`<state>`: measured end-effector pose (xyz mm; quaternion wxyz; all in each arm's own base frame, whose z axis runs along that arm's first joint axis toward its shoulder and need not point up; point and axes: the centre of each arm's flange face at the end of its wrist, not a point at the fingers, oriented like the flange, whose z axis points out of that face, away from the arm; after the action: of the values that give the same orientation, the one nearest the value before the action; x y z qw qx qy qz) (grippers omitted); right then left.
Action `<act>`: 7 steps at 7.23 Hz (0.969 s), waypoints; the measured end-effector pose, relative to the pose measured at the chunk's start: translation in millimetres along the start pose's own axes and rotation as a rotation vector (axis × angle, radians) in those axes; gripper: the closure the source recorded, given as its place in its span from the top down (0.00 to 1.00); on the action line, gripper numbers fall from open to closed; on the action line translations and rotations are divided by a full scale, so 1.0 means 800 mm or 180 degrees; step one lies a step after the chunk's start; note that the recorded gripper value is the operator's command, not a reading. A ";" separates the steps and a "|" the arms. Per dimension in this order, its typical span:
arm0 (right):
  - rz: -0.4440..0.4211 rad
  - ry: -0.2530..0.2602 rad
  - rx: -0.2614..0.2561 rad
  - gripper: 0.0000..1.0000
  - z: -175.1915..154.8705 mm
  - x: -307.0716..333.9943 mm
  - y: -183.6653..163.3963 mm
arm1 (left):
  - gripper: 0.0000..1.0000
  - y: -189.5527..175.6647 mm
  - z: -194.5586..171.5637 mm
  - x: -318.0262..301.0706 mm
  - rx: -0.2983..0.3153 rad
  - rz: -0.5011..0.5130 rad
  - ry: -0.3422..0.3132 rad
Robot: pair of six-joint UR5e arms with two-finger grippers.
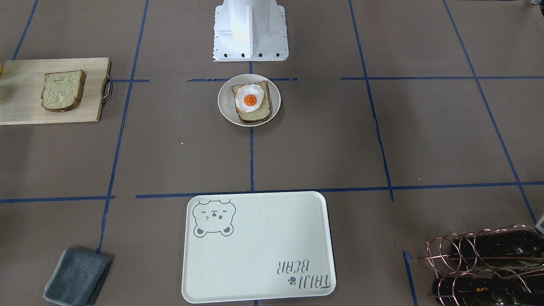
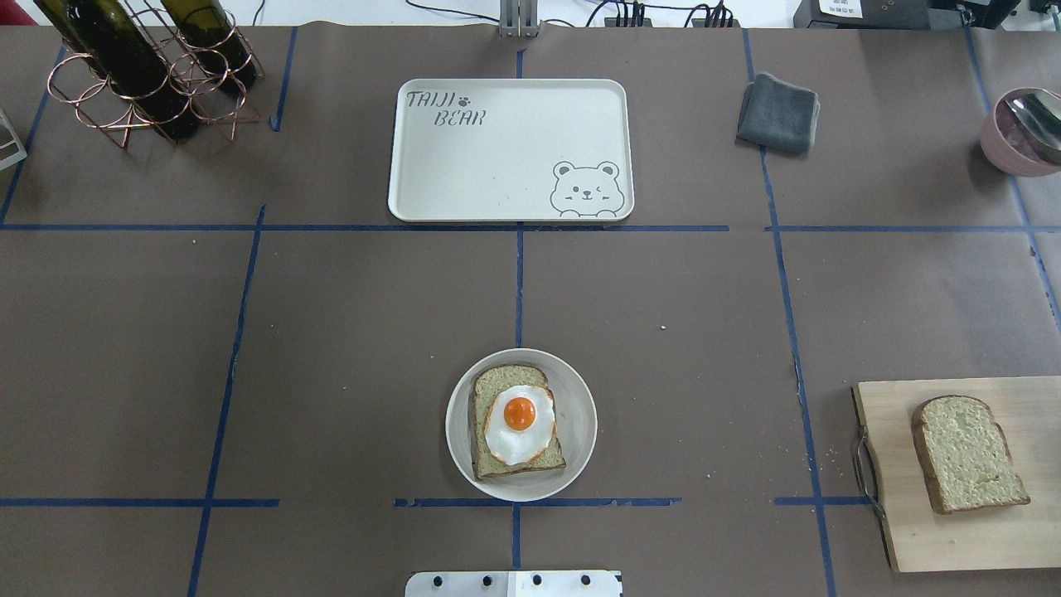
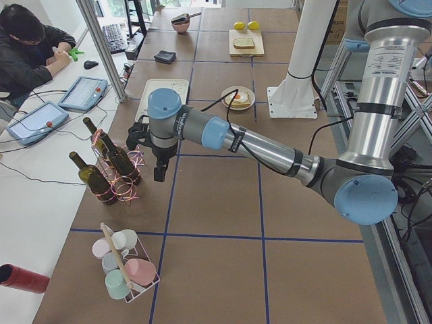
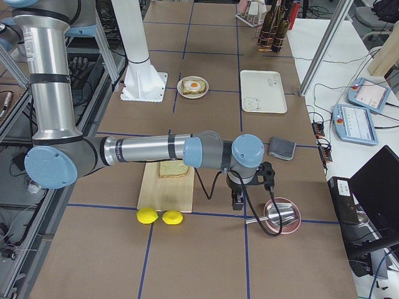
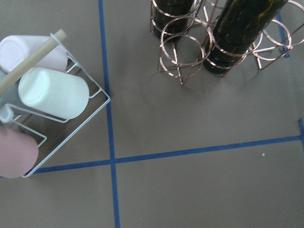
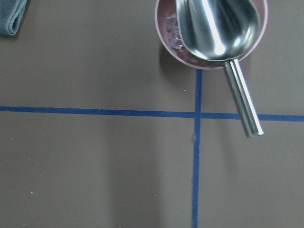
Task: Make sandwich and place on tray
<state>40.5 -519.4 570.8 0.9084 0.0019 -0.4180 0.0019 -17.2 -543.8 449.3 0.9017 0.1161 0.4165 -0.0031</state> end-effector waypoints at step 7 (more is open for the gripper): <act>0.0117 0.0121 0.0327 0.99 0.091 -0.177 0.116 | 1.00 0.039 0.082 0.251 -0.0109 -0.0437 0.0593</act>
<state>-107.5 -426.9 510.9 0.9147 0.0409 -0.4001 0.0401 165.9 -509.2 345.8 0.8586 0.0717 0.5055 -0.0470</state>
